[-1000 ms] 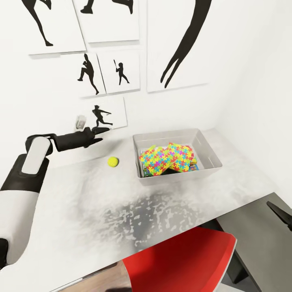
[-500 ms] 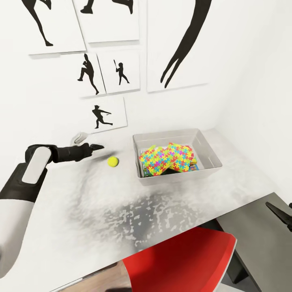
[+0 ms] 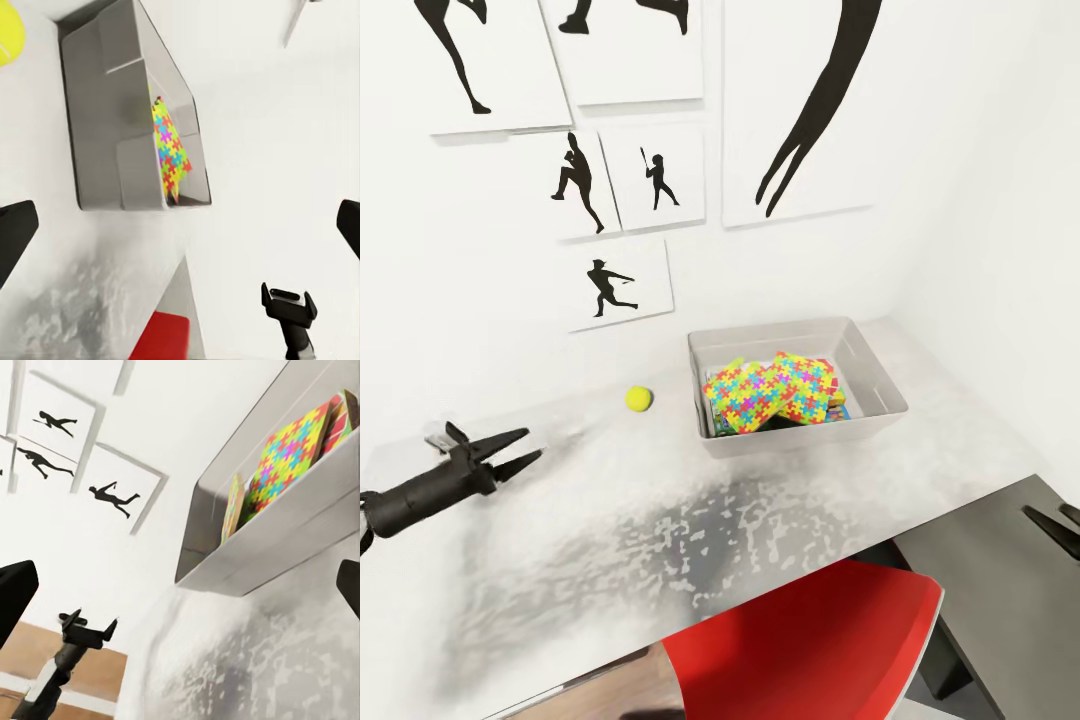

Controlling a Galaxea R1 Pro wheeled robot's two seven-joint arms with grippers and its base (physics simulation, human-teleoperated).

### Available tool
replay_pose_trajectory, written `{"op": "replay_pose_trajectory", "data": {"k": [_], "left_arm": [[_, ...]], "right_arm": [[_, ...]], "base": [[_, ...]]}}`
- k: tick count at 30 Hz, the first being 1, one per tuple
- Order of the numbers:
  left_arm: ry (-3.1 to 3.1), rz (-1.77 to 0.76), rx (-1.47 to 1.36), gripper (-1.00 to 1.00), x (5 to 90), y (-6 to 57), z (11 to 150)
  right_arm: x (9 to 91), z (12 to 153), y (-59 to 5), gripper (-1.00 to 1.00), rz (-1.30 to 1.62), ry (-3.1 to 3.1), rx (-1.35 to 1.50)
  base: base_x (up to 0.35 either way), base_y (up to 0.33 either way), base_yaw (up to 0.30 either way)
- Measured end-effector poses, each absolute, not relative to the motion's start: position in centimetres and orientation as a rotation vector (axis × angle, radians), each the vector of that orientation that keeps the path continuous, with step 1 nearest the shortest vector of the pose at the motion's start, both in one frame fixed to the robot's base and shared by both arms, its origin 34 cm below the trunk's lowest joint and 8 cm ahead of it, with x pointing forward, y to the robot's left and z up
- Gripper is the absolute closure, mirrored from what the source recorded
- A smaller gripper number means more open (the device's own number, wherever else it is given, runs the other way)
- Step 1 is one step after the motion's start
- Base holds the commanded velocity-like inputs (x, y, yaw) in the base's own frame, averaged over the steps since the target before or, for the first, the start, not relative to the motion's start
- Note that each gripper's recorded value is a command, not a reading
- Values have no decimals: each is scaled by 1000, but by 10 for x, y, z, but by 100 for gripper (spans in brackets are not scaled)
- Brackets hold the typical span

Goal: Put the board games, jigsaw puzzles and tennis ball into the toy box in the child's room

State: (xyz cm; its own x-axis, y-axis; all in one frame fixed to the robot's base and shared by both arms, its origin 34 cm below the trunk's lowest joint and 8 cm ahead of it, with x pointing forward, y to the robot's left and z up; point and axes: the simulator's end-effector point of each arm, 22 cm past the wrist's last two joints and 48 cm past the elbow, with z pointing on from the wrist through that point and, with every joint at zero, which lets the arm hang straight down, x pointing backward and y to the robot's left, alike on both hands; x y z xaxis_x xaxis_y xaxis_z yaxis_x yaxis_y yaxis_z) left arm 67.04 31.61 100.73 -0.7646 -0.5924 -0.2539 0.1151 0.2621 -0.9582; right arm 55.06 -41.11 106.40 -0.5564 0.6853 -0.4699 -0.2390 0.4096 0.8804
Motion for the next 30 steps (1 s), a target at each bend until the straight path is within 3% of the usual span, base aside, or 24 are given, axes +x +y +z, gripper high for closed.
{"op": "replay_pose_trajectory", "data": {"k": [6, 16, 30], "left_arm": [[1798, -1666, -476, -100, 628, 338, 1022], [1825, -1563, -463, -100, 616, 361, 1022], [1836, -1556, -457, -100, 615, 358, 1019]], "right_arm": [[550, 1064, -412, -100, 1284, 1765, 391], [549, 1057, -407, -100, 1291, 1750, 420], [549, 1056, -405, -100, 1294, 1746, 422]], "base": [[0, 0, 0], [-9, 8, 0], [-126, 79, 0]]}}
